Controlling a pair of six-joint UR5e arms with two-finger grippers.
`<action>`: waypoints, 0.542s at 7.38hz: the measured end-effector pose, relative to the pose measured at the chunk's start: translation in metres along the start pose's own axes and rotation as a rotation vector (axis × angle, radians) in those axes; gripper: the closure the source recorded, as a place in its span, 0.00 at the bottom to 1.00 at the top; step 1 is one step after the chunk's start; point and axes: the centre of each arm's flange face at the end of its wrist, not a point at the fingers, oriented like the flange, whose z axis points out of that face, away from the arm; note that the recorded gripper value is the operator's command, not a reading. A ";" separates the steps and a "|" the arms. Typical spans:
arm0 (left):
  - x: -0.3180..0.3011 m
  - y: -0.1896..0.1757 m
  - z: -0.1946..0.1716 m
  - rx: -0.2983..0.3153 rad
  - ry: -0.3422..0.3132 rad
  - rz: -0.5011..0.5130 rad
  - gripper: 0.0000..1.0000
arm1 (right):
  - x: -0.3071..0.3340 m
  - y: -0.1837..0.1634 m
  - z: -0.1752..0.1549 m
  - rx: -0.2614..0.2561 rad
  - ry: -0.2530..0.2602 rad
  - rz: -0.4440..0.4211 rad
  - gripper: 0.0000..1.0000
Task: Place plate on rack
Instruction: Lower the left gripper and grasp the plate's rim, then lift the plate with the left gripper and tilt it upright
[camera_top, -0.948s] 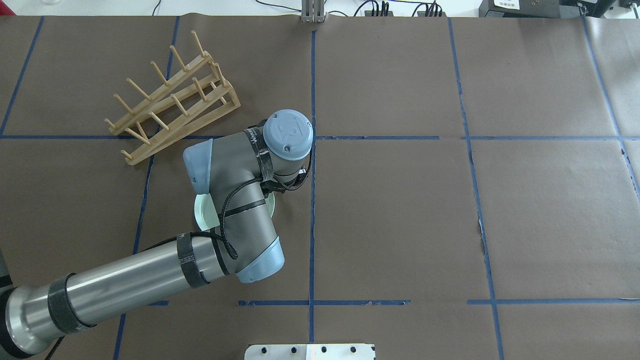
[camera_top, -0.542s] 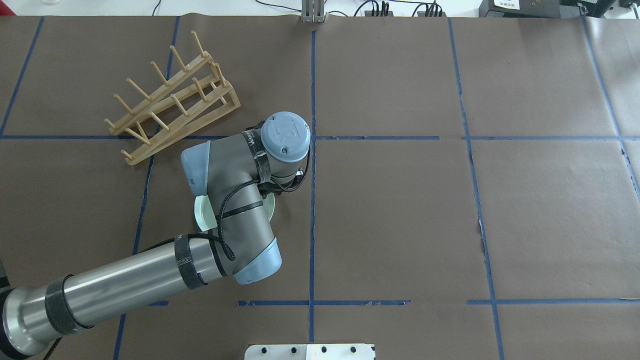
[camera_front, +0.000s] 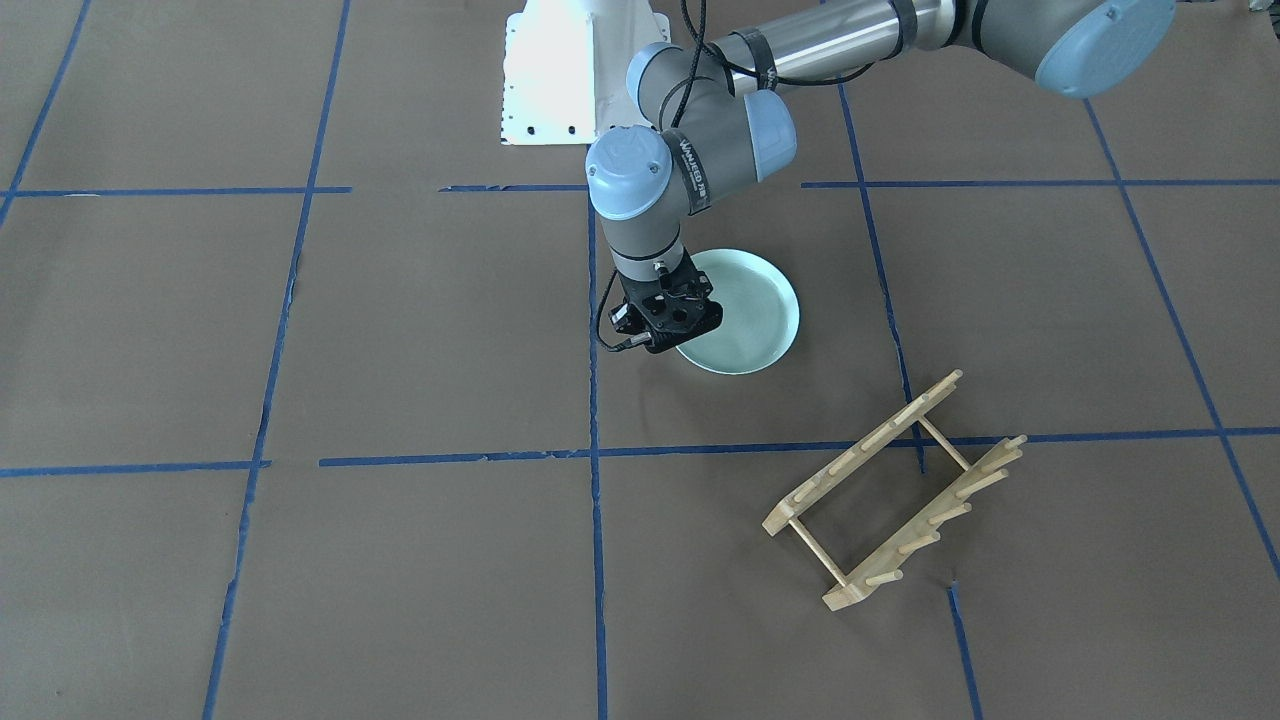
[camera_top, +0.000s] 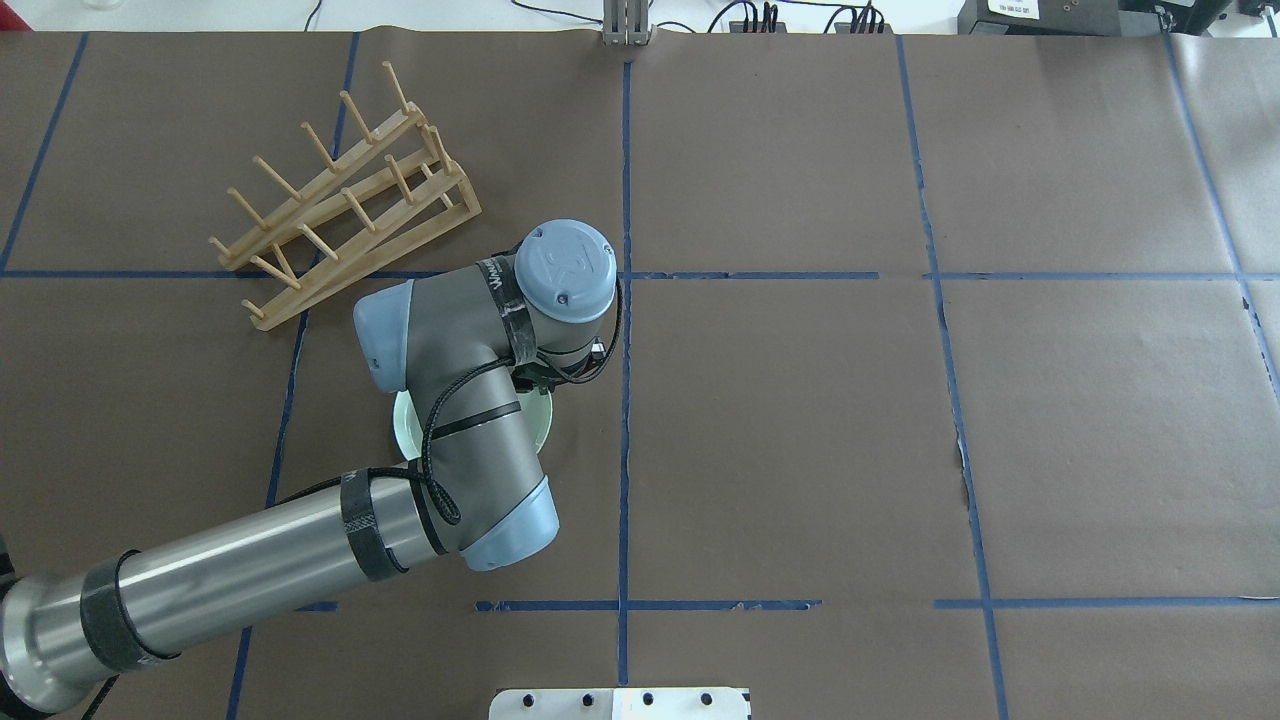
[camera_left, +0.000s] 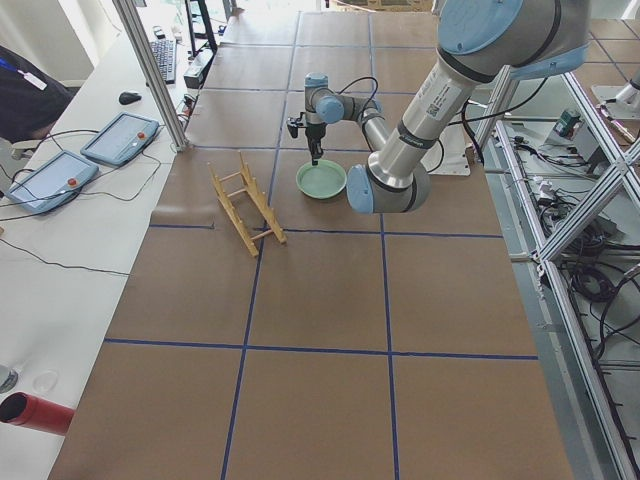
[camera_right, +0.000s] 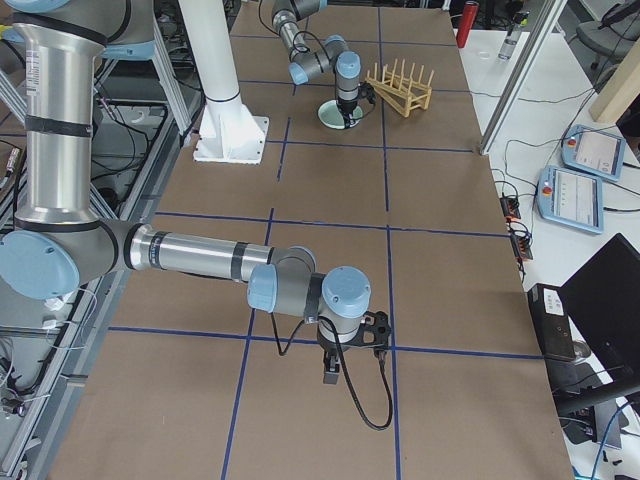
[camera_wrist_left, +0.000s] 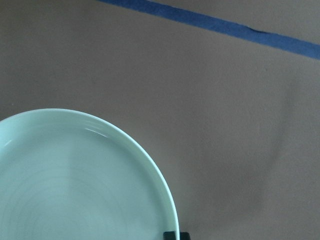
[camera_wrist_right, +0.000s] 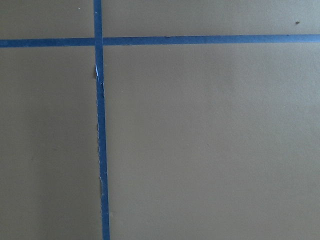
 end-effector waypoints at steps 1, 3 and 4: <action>-0.001 -0.003 -0.024 0.008 0.057 0.005 1.00 | 0.000 0.000 0.000 0.000 0.000 0.000 0.00; -0.007 -0.029 -0.106 0.042 0.257 0.003 1.00 | 0.000 0.000 0.000 -0.001 0.000 0.000 0.00; -0.012 -0.053 -0.146 0.058 0.380 -0.002 1.00 | 0.000 0.000 0.000 0.000 0.000 0.000 0.00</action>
